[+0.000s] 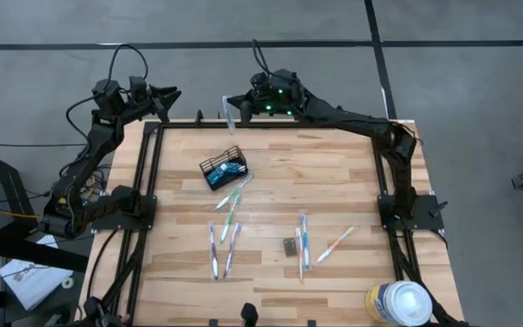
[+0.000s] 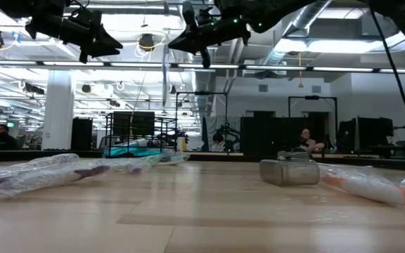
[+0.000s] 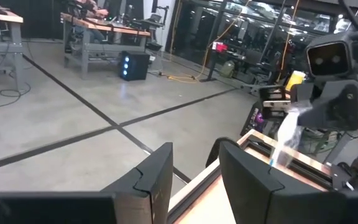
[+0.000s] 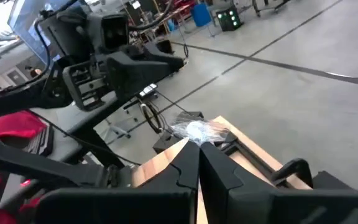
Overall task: Pick & Place toothbrushing station
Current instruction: Put the blue toothbrush into the black organizer
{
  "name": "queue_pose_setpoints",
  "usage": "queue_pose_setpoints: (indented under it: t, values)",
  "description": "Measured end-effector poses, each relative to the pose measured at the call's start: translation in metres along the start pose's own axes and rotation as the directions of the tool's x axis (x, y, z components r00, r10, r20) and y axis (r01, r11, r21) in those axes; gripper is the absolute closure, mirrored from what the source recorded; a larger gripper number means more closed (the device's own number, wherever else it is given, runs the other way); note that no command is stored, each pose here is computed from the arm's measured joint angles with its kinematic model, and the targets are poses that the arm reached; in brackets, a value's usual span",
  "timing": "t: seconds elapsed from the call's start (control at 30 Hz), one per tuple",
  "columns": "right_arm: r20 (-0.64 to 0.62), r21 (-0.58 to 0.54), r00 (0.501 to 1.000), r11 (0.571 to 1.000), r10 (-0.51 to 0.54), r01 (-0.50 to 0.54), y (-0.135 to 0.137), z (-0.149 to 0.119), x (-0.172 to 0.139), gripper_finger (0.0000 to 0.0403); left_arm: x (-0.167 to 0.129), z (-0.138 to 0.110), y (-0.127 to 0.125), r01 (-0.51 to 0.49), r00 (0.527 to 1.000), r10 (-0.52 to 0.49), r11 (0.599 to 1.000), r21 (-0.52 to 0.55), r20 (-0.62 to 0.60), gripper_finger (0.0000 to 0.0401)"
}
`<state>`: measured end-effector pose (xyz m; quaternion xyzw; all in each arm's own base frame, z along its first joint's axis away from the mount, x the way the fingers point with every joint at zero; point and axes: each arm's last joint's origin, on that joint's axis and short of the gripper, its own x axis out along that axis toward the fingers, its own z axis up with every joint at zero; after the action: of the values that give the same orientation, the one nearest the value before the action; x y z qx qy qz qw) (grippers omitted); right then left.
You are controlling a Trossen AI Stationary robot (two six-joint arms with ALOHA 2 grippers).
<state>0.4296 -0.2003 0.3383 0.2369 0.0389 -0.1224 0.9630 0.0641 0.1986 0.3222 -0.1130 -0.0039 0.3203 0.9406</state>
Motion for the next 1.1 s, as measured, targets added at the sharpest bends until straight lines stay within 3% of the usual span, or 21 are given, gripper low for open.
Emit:
queue_pose_setpoints:
  t: [0.27,1.1]
  values:
    - [-0.059,0.004,0.998,1.000,0.010,-0.010,0.002,-0.027,0.008,0.0403,0.000,0.000,0.000,0.000,1.000,0.000,1.000,0.000,-0.001,0.0274]
    - [-0.064,-0.020,0.997,0.999,0.036,-0.037,-0.018,-0.063,0.007,0.0403,0.000,0.000,0.000,0.000,1.000,0.000,1.000,-0.002,-0.004,0.0274]
